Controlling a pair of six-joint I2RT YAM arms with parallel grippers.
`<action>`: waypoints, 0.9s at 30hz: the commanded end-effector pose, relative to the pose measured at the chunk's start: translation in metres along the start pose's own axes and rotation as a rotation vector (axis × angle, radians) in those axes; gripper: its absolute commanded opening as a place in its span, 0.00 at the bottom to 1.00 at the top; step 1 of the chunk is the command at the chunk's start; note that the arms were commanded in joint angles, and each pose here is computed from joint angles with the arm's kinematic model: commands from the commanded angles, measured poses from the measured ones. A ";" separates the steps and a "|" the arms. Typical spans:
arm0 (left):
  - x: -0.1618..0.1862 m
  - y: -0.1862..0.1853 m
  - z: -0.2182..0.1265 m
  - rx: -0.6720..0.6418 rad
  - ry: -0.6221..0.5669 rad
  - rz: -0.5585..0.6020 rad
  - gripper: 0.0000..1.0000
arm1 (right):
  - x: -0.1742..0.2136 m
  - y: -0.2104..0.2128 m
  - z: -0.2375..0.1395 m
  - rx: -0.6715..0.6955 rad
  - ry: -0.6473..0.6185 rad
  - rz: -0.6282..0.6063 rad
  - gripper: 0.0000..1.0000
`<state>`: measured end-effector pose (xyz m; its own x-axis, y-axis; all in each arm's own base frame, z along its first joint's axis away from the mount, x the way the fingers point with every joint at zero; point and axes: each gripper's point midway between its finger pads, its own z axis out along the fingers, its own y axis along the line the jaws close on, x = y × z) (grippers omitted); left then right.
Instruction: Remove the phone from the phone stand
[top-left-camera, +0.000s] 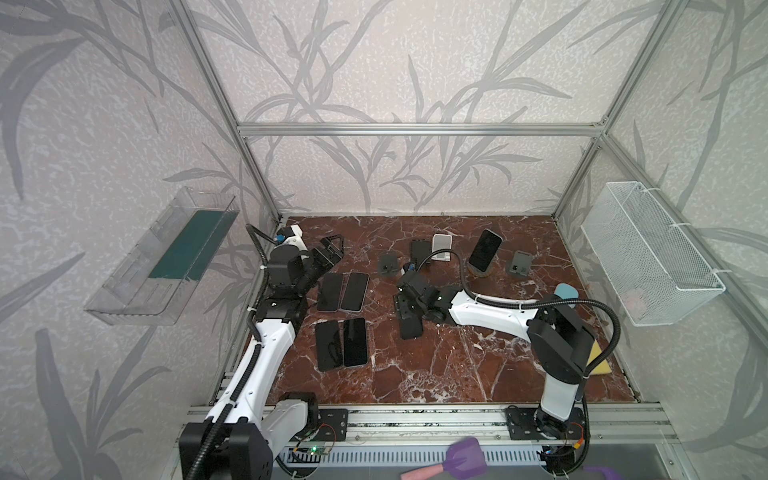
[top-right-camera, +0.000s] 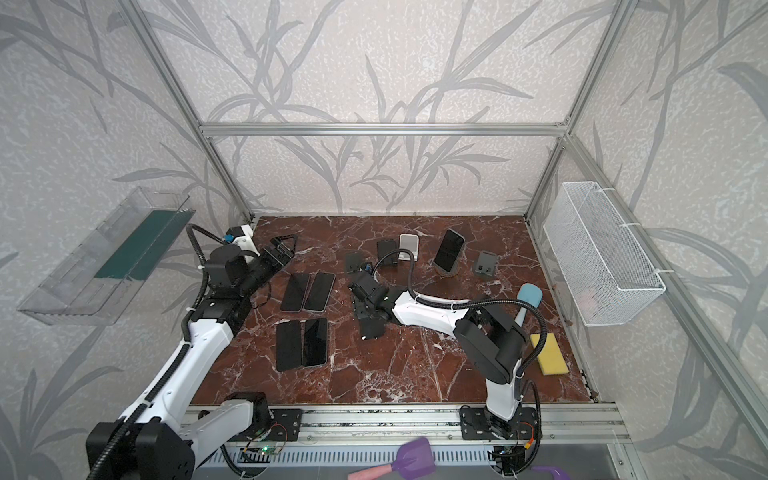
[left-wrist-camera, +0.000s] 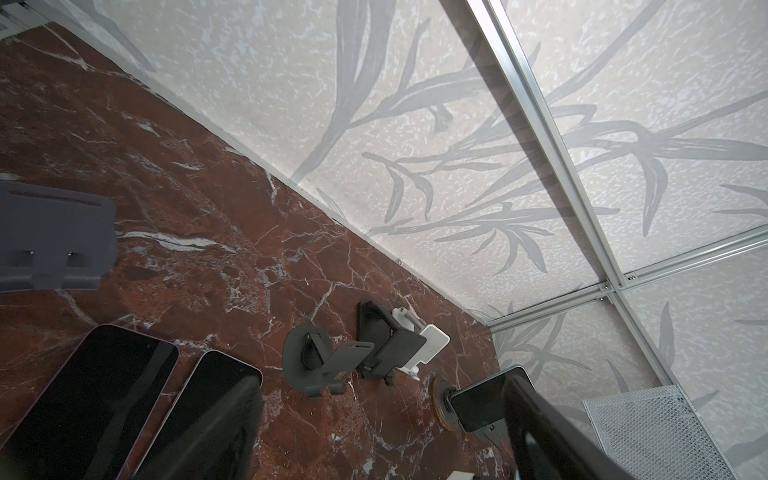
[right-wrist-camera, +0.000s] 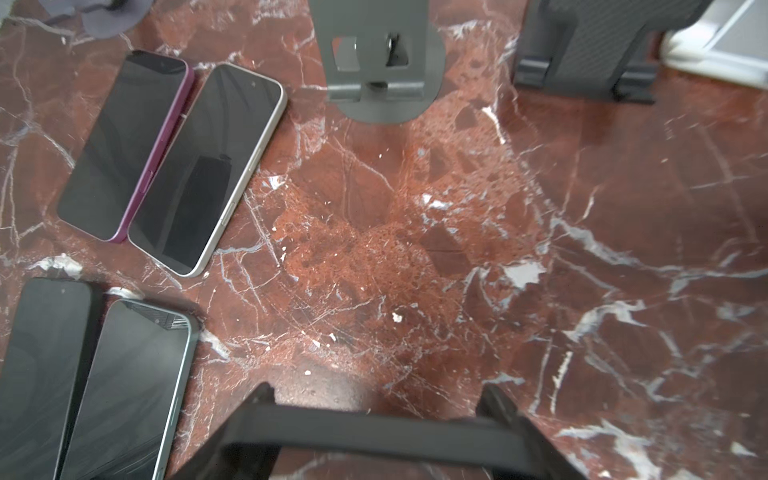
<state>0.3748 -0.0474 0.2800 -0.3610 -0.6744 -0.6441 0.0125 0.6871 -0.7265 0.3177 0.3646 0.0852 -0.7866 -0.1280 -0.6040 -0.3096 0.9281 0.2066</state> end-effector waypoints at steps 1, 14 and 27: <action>-0.004 -0.003 0.003 0.015 -0.004 0.019 0.89 | -0.013 0.017 0.005 -0.045 -0.030 0.031 0.62; -0.001 -0.001 0.007 0.009 0.010 0.017 0.89 | -0.013 0.024 0.051 0.017 0.007 0.042 0.63; -0.003 -0.008 0.004 0.037 0.008 0.017 0.89 | -0.012 0.030 0.080 0.088 -0.009 0.056 0.65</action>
<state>0.3790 -0.0500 0.2695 -0.3901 -0.6611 -0.6410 0.0070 0.6940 -0.7200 0.3599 0.4181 0.0408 -0.8036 -0.0773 -0.5902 -0.2330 0.9532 0.1924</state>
